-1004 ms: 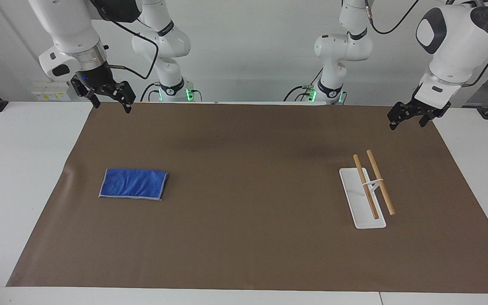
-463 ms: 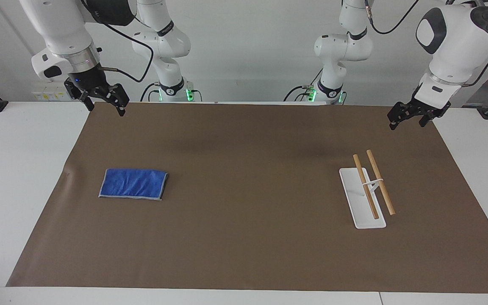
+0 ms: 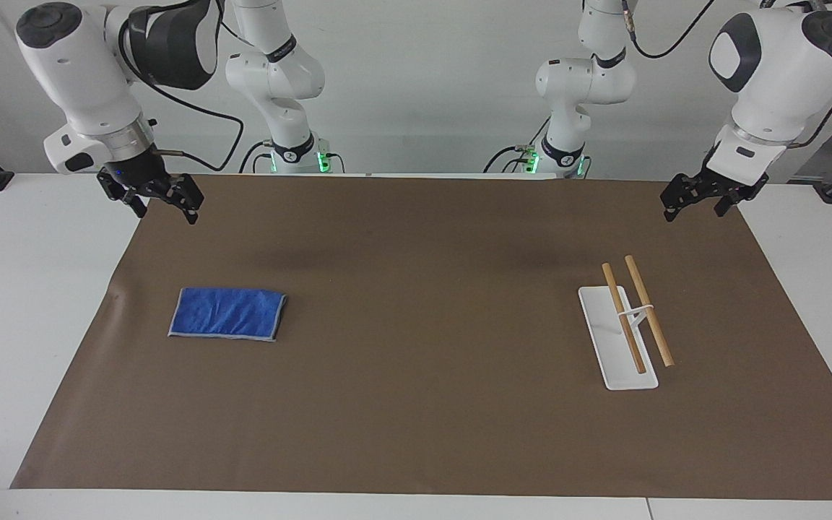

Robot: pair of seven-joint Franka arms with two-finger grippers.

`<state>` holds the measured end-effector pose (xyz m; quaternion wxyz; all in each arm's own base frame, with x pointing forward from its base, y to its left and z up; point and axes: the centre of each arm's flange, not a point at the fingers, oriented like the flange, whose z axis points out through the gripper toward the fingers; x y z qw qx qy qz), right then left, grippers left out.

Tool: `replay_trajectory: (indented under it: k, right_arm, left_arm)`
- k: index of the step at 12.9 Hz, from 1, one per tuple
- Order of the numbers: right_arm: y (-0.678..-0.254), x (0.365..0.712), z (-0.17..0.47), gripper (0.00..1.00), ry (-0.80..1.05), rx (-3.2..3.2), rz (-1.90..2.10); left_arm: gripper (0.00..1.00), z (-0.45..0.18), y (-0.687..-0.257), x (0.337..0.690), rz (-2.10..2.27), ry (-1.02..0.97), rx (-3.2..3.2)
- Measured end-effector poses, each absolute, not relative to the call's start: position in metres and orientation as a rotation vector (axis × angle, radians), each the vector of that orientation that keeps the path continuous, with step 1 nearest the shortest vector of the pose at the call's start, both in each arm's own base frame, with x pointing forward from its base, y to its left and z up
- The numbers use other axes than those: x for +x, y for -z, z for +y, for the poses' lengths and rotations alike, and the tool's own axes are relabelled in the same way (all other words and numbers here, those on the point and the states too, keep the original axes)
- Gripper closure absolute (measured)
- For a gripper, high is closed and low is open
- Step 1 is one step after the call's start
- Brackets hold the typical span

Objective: Right arm passes towel to left arm to hang
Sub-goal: 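Move the right gripper down toward the blue towel, then lower the right gripper onto the towel edge and close it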

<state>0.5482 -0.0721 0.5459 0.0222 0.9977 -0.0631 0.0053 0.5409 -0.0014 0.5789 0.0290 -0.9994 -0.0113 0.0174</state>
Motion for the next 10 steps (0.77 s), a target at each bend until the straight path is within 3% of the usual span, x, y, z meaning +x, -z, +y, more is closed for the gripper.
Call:
replay_trajectory:
  k: [10]
  right_arm:
    - [-0.374, 0.572, -0.072, 0.0, -0.059, 3.097, -0.161]
  left_arm:
    - [0.0, -0.001, -0.579, 0.541, -0.035, -0.054, -3.083]
